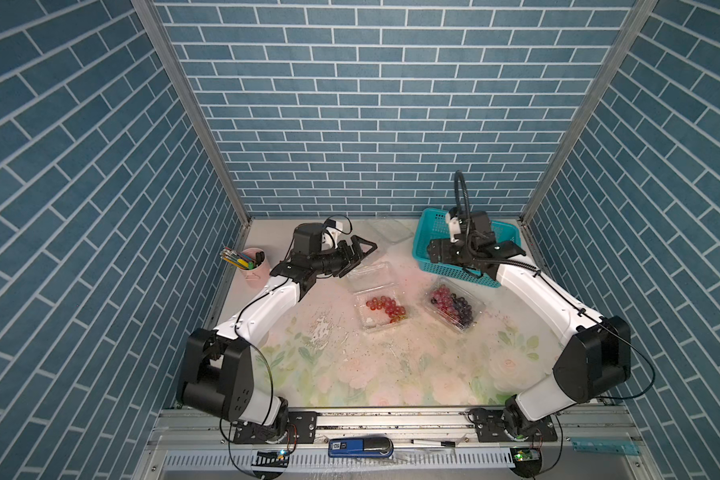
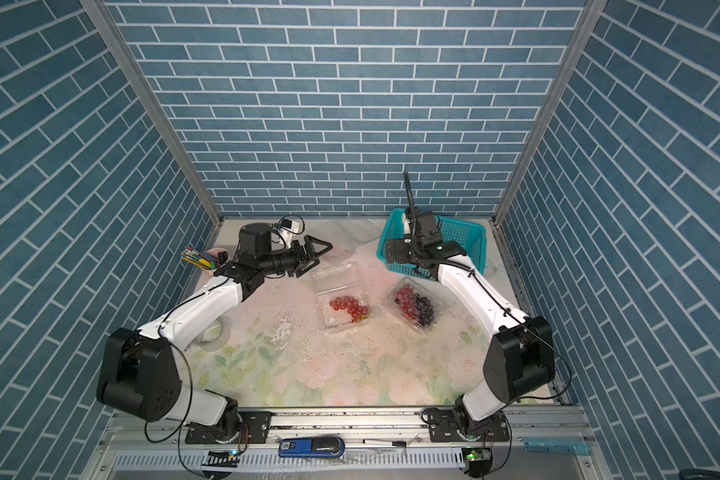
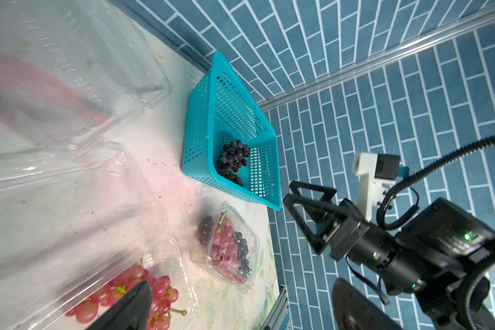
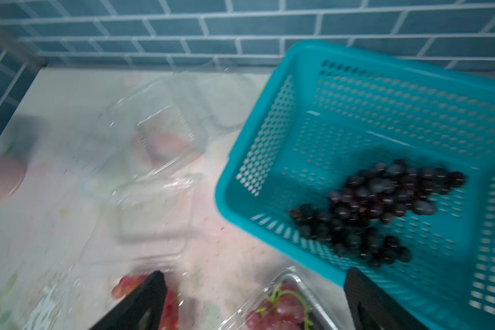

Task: Pack grapes into containers
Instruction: Place the grape into the packing box, then pick up the grape from the basket.

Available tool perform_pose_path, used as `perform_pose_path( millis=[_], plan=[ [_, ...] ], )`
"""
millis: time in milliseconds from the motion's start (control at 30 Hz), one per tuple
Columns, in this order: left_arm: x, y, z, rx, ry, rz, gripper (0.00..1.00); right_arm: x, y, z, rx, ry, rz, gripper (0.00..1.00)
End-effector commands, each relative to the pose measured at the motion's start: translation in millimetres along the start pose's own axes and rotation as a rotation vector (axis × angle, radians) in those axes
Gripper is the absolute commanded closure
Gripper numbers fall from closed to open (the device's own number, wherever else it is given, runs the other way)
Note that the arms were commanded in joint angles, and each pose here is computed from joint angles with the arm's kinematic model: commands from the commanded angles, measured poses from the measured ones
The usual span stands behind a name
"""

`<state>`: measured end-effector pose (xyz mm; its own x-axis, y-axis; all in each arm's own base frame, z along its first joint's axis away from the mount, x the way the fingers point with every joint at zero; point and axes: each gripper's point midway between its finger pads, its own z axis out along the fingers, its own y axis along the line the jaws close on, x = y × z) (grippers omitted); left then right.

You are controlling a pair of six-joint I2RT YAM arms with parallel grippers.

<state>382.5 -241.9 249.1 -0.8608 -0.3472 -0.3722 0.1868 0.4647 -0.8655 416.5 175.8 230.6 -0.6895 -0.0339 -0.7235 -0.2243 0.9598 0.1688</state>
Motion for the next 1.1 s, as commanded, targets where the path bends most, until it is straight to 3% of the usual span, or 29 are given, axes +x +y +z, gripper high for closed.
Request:
perform_pose_path(
  millis=[0, 233, 333, 500, 633, 933, 1067],
  plan=[
    [8.5, -10.3, 28.9, 0.004, 0.069, 0.034, 0.0, 7.2, -44.5, 8.1, 0.092, 0.069, 0.179, 0.02],
    [14.8, -39.8, 88.0, 0.056, 0.169, 0.071, 0.0, 17.4, -123.2, 45.5, 0.155, 0.163, 0.371, 0.02],
    [20.5, -38.3, 109.9, 0.073, 0.204, 0.046, 0.0, 34.1, -134.2, 65.2, 0.128, 0.239, 0.406, 0.01],
    [26.4, -29.1, 136.3, 0.083, 0.243, 0.0, 0.0, 60.2, -139.1, 92.2, 0.097, 0.331, 0.398, 0.03],
    [27.0, -25.1, 148.1, 0.089, 0.263, -0.019, 0.01, 79.0, -131.8, 112.8, 0.032, 0.411, 0.397, 0.14],
    [28.6, -18.7, 153.1, 0.081, 0.275, -0.031, 0.0, 104.2, -139.6, 143.2, 0.054, 0.495, 0.399, 0.26],
    [27.9, -17.4, 151.2, 0.078, 0.273, -0.034, 0.0, 98.4, -126.9, 152.9, 0.013, 0.496, 0.403, 0.34]
  ],
)
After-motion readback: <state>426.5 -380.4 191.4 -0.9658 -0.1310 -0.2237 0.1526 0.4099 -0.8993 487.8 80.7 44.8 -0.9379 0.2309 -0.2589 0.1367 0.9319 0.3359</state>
